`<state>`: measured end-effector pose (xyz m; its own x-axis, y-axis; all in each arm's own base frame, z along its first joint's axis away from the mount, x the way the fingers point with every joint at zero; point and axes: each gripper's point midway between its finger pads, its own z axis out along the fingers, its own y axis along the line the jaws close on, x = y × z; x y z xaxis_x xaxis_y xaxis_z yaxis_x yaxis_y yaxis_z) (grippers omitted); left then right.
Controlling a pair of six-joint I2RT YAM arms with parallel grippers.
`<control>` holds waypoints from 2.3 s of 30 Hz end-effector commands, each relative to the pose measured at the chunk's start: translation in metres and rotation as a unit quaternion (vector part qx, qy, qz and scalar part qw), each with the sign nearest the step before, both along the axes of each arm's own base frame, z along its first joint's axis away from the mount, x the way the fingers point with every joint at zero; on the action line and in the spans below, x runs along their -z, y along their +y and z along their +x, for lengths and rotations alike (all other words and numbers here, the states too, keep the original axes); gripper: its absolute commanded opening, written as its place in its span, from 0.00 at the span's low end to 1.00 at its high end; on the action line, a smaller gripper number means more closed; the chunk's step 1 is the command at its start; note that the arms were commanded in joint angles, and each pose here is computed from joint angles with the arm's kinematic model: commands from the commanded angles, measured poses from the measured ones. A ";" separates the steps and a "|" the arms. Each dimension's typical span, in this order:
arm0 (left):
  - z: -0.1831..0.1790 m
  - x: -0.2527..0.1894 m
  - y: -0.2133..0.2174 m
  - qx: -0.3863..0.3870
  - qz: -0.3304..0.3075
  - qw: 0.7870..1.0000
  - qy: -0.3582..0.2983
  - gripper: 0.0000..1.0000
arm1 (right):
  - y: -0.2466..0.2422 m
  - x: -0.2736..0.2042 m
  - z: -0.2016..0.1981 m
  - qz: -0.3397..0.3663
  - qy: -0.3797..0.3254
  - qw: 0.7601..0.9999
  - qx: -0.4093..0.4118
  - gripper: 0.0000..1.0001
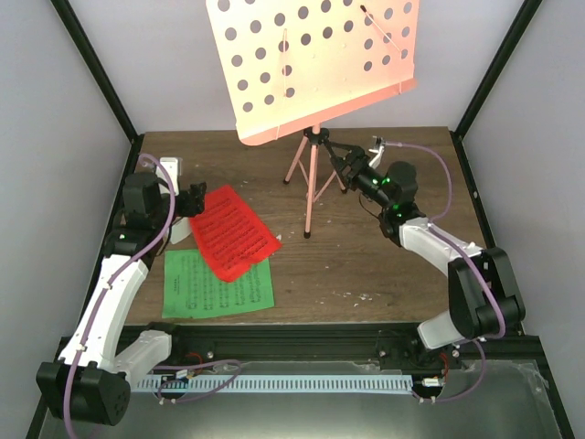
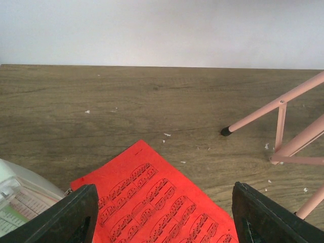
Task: Pack up the instrument practice props
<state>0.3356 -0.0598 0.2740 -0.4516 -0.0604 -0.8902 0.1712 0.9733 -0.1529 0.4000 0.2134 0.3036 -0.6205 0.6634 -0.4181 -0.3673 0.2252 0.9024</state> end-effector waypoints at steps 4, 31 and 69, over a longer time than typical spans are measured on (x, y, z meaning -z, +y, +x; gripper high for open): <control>0.000 0.000 -0.003 0.005 -0.005 1.000 -0.003 0.73 | 0.008 -0.022 0.019 0.078 0.055 0.995 -0.023 0.85; -0.001 -0.001 -0.004 0.009 -0.009 1.000 -0.004 0.73 | 0.011 -0.038 0.035 0.060 0.024 0.998 -0.015 0.43; 0.001 0.002 -0.005 0.010 -0.009 1.000 0.002 0.73 | 0.003 -0.033 0.030 -0.010 -0.027 0.999 0.015 0.74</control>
